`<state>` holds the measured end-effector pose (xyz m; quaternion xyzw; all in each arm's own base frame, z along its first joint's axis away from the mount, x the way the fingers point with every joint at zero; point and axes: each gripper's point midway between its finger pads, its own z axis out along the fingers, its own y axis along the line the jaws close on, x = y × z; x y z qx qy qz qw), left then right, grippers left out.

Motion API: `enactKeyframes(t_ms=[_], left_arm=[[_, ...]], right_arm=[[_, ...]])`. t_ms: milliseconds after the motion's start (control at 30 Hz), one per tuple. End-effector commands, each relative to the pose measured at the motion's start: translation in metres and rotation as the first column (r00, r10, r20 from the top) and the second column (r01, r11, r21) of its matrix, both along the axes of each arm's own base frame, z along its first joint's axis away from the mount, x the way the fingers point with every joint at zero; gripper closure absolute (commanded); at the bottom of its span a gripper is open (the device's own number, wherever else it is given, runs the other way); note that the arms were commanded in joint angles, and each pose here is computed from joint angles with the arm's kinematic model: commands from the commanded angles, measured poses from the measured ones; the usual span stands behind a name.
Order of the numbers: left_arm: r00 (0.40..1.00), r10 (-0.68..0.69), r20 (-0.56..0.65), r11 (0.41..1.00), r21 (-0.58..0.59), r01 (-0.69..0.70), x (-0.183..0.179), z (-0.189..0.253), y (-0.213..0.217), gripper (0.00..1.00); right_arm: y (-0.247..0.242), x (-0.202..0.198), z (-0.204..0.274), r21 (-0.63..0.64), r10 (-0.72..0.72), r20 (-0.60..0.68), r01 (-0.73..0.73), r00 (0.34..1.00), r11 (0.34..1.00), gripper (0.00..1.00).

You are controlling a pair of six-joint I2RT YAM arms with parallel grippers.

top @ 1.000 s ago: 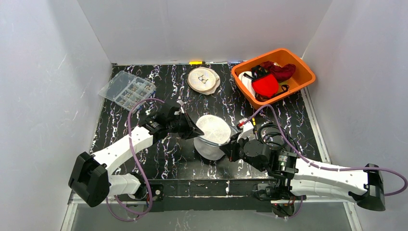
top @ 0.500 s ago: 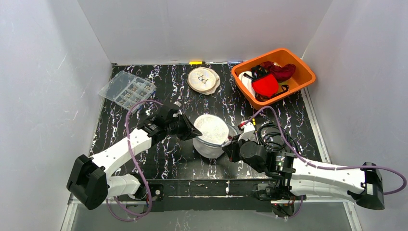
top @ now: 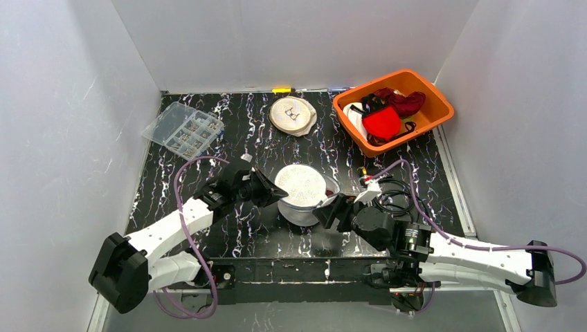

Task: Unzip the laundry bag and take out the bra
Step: Unzip the laundry bag at the center of the board.

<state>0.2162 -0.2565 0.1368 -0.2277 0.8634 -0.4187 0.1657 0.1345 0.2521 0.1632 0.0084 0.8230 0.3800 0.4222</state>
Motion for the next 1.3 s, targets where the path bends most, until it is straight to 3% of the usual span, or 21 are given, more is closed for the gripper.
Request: enactKeyframes(t_ms=[0, 233, 433, 667, 833, 933, 1000, 1100, 1200, 1267], left_arm=[[0.993, 0.069, 0.095, 0.997, -0.048, -0.065, 0.010, 0.018, 0.003, 1.00], [0.990, 0.052, 0.130, 0.998, 0.014, -0.054, 0.002, 0.007, 0.004, 1.00], [0.990, 0.040, 0.135, 0.998, 0.044, -0.046, -0.005, -0.004, 0.003, 1.00], [0.986, 0.020, 0.167, 0.997, 0.073, -0.033, -0.007, -0.003, 0.005, 1.00], [0.988, 0.029, 0.149, 0.991, 0.124, -0.048, -0.009, -0.012, 0.013, 1.00], [0.988, 0.032, 0.149, 0.992, 0.119, -0.050, -0.009, -0.011, 0.013, 1.00], [0.988, 0.029, 0.150, 0.992, 0.119, -0.048, -0.008, -0.010, 0.011, 1.00], [0.986, 0.014, 0.164, 0.992, 0.123, -0.035, -0.006, -0.006, 0.008, 1.00], [0.986, -0.006, 0.166, 0.989, 0.146, -0.018, -0.010, -0.004, 0.010, 1.00], [0.984, 0.003, 0.180, 0.984, 0.177, -0.035, -0.011, -0.002, 0.019, 0.92]], right_arm=[[-0.007, 0.018, 0.011, 0.154, -0.168, -0.047, 0.173, 0.985, 0.973, 0.16], [-0.004, 0.041, 0.010, 0.151, -0.256, -0.079, 0.265, 0.963, 0.952, 0.14], [-0.005, 0.068, -0.017, 0.091, -0.290, -0.181, 0.310, 0.940, 0.946, 0.15], [0.030, 0.074, -0.006, 0.133, -0.173, -0.167, 0.196, 0.971, 0.972, 0.27], [0.037, 0.068, -0.008, 0.128, -0.133, -0.204, 0.161, 0.970, 0.979, 0.19], [0.033, 0.064, -0.008, 0.135, -0.135, -0.214, 0.167, 0.967, 0.977, 0.21], [0.031, 0.064, -0.010, 0.143, -0.139, -0.212, 0.171, 0.967, 0.975, 0.32], [0.030, 0.065, -0.013, 0.125, -0.145, -0.212, 0.174, 0.967, 0.977, 0.64], [0.033, 0.067, -0.009, 0.106, -0.131, -0.183, 0.152, 0.974, 0.983, 0.85], [0.034, 0.069, -0.003, 0.094, -0.120, -0.154, 0.136, 0.981, 0.986, 0.95]])
